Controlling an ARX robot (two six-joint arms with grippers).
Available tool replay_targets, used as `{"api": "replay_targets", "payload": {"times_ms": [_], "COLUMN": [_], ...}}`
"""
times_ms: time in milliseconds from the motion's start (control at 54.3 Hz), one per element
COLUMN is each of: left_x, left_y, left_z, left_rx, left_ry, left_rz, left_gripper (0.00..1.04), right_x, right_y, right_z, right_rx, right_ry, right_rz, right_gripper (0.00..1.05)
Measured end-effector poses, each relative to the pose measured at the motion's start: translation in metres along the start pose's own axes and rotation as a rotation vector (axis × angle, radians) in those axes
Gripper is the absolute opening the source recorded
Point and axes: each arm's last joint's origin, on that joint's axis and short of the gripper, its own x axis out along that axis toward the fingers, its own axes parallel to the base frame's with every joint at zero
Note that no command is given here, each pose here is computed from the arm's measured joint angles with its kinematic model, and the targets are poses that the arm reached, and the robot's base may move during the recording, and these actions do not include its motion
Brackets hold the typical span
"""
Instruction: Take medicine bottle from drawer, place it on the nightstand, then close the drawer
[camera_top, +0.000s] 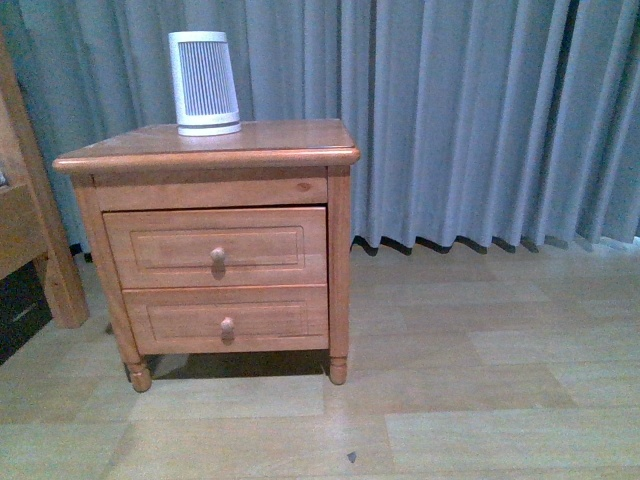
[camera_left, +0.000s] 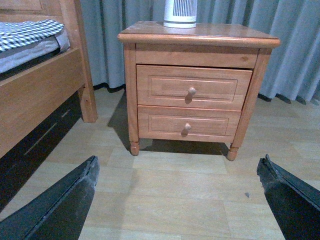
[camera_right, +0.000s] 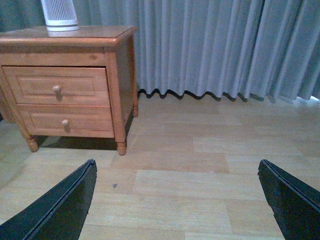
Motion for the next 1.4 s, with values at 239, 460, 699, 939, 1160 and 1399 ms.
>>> {"api": "replay_targets", "payload": {"times_ms": [239,460,699,939,1160,1399], "left_x": [0.000,0.000,0.010,0.102,0.205,0.279], "left_y": [0.000,0.000,0.000,-0.007,-0.037,-0.053], "left_z": [0.000,0.000,0.013,0.099,0.043,-0.038], "left_rx": [0.000,0.000,-0.111,-0.067,-0.006,0.055], "left_ry": [0.000,0.000,0.209,0.015,0.336,0.505], "left_rz": [0.000,0.000,-0.110,-0.096,-0.201,-0.149], "left_gripper": [0.98,0.98,0.98,0.98,0.98,0.98], "right_x": [0.000,0.000,0.000,0.000,0.000,0.000], "right_y": [0.000,0.000,0.000,0.000,0.000,0.000], "right_z": [0.000,0.000,0.000,0.000,0.000,0.000], "right_rx": [0.000,0.000,0.000,0.000,0.000,0.000], "right_ry": [0.000,0.000,0.000,0.000,0.000,0.000], "right_rz": [0.000,0.000,0.000,0.001,0.002,0.001], "right_gripper": [0.98,0.98,0.98,0.98,0.98,0.98]}}
